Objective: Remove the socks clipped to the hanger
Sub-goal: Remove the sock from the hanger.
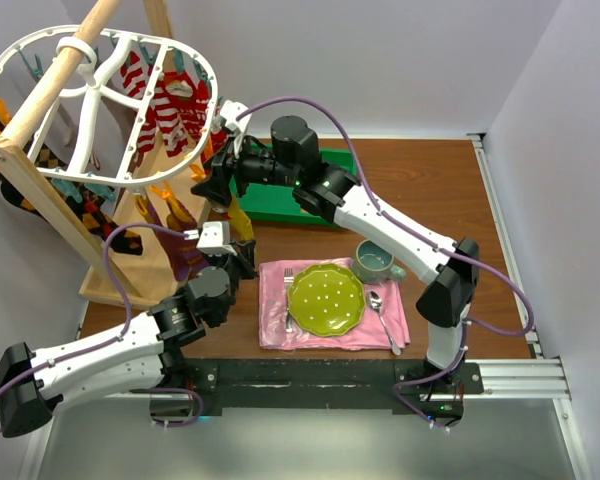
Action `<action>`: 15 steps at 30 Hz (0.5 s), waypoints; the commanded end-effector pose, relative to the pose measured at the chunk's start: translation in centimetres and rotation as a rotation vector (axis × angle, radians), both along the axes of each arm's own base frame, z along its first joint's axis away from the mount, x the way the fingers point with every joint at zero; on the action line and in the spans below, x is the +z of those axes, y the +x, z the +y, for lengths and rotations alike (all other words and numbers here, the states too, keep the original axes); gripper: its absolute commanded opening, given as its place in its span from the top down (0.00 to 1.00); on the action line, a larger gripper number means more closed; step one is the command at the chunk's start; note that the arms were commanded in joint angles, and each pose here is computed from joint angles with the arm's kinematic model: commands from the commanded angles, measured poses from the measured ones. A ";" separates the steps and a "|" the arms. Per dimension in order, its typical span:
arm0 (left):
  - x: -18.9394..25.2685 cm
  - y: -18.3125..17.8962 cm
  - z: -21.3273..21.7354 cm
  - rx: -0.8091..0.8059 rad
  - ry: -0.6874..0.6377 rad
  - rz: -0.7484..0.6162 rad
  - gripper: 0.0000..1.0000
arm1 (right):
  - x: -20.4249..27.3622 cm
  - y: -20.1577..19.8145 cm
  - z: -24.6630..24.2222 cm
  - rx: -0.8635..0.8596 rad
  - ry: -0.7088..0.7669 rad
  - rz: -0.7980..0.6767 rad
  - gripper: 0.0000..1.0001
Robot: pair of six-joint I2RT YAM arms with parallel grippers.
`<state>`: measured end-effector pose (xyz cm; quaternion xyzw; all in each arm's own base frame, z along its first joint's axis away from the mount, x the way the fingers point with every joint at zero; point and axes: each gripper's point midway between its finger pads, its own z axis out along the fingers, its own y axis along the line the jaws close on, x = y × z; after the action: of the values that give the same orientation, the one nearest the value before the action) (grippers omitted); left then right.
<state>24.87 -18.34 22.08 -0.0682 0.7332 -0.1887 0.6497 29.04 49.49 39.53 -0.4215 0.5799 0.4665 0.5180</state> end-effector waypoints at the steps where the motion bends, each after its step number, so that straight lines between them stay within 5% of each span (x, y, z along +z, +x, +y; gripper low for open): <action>1: 1.9 0.0 -0.1 0.002 -0.053 -0.020 1.00 | 2.5 -0.2 0.1 0.008 0.050 -0.012 0.32; 15: 1.8 -0.1 -0.1 0.000 -0.050 -0.015 1.00 | 3.9 -0.1 0.5 0.009 0.117 -0.005 0.32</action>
<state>24.70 -18.17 22.00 -0.0644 0.7360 -0.1867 0.6475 29.71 50.57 38.42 -0.4084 0.5892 0.4777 0.5078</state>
